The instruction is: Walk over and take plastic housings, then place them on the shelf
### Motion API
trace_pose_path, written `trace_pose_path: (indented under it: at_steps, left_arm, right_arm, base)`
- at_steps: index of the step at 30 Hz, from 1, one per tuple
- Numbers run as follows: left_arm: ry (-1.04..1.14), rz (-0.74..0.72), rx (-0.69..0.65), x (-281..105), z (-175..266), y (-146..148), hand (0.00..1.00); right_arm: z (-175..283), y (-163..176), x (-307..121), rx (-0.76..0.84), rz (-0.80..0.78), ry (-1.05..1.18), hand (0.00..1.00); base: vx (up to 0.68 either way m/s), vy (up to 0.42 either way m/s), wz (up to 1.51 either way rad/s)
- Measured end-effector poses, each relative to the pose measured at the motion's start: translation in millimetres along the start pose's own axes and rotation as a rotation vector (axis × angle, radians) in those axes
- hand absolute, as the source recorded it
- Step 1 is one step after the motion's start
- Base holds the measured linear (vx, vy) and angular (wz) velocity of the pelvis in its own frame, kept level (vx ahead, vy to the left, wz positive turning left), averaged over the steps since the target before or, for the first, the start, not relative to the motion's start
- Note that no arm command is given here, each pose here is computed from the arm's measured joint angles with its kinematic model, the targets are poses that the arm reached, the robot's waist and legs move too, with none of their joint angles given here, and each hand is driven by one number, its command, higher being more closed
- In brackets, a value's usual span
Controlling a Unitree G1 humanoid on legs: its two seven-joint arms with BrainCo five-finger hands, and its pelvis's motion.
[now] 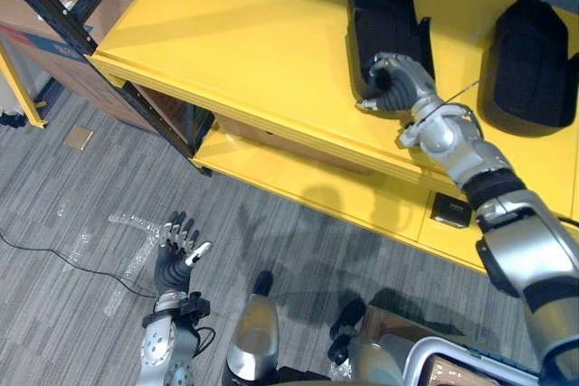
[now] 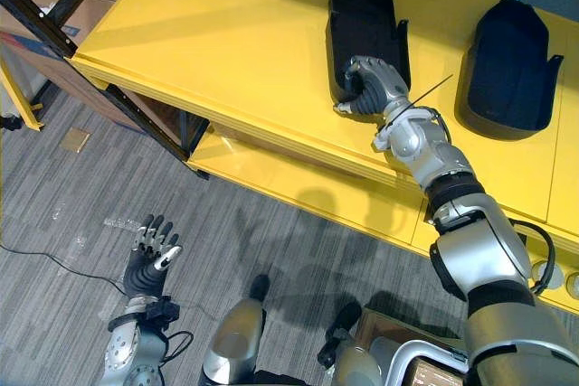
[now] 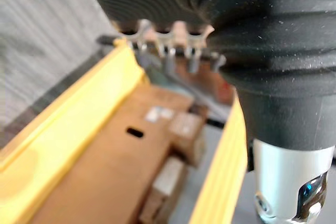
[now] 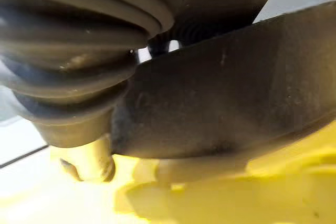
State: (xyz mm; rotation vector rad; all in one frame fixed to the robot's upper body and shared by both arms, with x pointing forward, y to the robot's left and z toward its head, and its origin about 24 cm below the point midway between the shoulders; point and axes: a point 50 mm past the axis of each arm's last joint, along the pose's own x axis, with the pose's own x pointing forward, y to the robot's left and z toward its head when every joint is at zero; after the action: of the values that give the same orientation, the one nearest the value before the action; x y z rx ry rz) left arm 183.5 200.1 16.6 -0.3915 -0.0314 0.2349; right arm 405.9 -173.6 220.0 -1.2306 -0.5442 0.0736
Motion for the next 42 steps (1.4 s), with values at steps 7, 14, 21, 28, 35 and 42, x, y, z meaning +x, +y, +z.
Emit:
trace_pose_path:
  at_steps: [7, 14, 21, 28, 35, 42]
  left_arm:
    - [0.003, -0.016, -0.012, 0, -1, -6, 0.0]
    - [0.008, -0.008, -0.015, 0, -2, -8, 0.0]
    - [0.025, -0.03, -0.058, 0, -6, -17, 0.0]
    - [0.048, -0.013, -0.089, -2, -13, -25, 0.0]
    - [0.07, -0.002, -0.123, -5, -18, -35, 0.0]
    - [0.072, 0.02, -0.154, -5, -20, -40, 0.0]
  right_arm:
    - [4, -9, 6, -0.047, -0.038, -0.033, 1.0]
    - [5, -7, 6, -0.066, -0.042, -0.037, 1.0]
    - [14, -16, 17, -0.063, -0.081, -0.019, 1.0]
    - [38, -7, 31, -0.009, -0.116, 0.071, 1.0]
    - [55, -10, 44, -0.001, -0.138, 0.178, 1.0]
    - [48, -7, 43, -0.037, -0.131, 0.319, 1.0]
  base:
    - [0.0, 0.0, 0.0]
    - [0.0, 0.0, 0.0]
    - [0.0, 0.0, 0.0]
    - [0.0, 0.0, 0.0]
    - [0.0, 0.003, 0.0]
    - [-0.01, 0.005, 0.01]
